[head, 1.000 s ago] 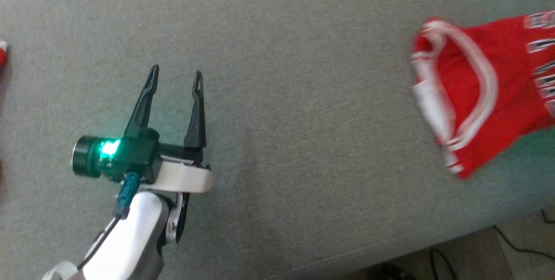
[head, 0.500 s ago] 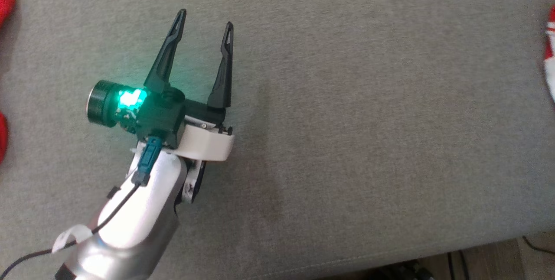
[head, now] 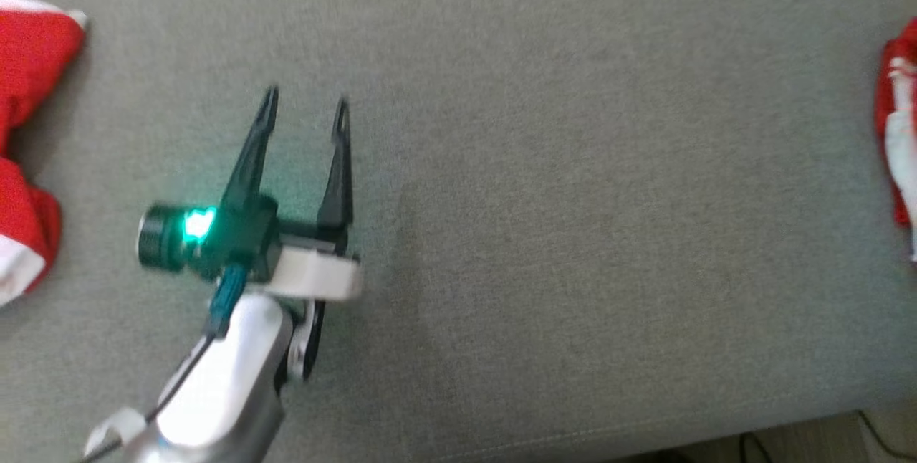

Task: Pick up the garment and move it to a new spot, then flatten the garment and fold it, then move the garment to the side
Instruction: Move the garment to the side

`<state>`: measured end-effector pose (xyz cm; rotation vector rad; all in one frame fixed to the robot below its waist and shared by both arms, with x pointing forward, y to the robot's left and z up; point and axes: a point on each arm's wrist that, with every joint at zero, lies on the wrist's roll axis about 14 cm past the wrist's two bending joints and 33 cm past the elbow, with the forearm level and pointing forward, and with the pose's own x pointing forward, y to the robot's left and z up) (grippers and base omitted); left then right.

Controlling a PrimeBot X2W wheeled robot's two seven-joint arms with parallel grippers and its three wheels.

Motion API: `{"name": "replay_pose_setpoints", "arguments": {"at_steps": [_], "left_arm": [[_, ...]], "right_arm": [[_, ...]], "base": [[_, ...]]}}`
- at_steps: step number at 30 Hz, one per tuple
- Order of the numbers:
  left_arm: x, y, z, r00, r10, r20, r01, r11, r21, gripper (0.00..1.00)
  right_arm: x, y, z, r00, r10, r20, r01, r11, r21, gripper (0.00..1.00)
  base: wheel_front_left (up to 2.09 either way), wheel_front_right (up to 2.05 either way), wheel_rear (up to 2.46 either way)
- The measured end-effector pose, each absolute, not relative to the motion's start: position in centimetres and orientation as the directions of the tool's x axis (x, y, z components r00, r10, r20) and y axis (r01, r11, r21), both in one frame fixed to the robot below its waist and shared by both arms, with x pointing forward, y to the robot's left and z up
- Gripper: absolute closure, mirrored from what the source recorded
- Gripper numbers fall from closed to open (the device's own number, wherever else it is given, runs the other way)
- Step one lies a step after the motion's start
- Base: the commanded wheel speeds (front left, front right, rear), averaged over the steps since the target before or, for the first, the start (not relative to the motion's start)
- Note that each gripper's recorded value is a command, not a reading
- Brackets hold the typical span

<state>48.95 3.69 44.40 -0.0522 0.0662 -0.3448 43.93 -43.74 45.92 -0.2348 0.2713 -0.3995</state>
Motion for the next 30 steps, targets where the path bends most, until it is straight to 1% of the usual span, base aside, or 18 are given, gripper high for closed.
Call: {"name": "replay_pose_setpoints", "arguments": {"at_steps": [3,8,12,18,23,30], "left_arm": [[47.4,4.6,44.5,0.946,-0.315,-0.073,0.310,0.948,-0.068,0.00],[45.7,6.9,45.7,0.963,-0.260,-0.073,0.257,0.965,-0.050,0.00],[44.8,9.1,46.5,0.978,-0.195,-0.069,0.192,0.980,-0.046,0.00],[42.6,13.7,46.5,0.993,-0.069,-0.095,0.067,0.997,-0.027,0.00],[40.1,17.1,46.4,0.993,0.016,-0.117,-0.018,1.000,-0.012,0.00],[38.0,17.8,46.6,0.991,0.035,-0.128,-0.038,0.999,-0.022,0.00]], "right_arm": [[43.6,-40.0,47.0,0.927,-0.340,-0.160,0.300,0.926,-0.229,0.00],[42.1,-33.4,48.9,0.969,-0.223,-0.105,0.207,0.968,-0.146,0.00],[41.6,-27.9,50.2,0.991,-0.115,-0.074,0.110,0.991,-0.077,0.00],[40.9,-21.0,51.0,0.998,0.025,-0.058,-0.024,0.999,0.027,0.00],[39.6,-18.5,51.1,0.995,0.079,-0.063,-0.074,0.995,0.072,0.00],[36.6,-18.0,50.8,0.993,0.080,-0.083,-0.071,0.992,0.105,0.00]], "base": [[0.00,0.00,0.00],[0.00,0.00,0.00],[0.00,0.00,0.00],[0.00,0.00,0.00],[0.00,0.00,0.00],[0.00,0.00,0.00]]}}
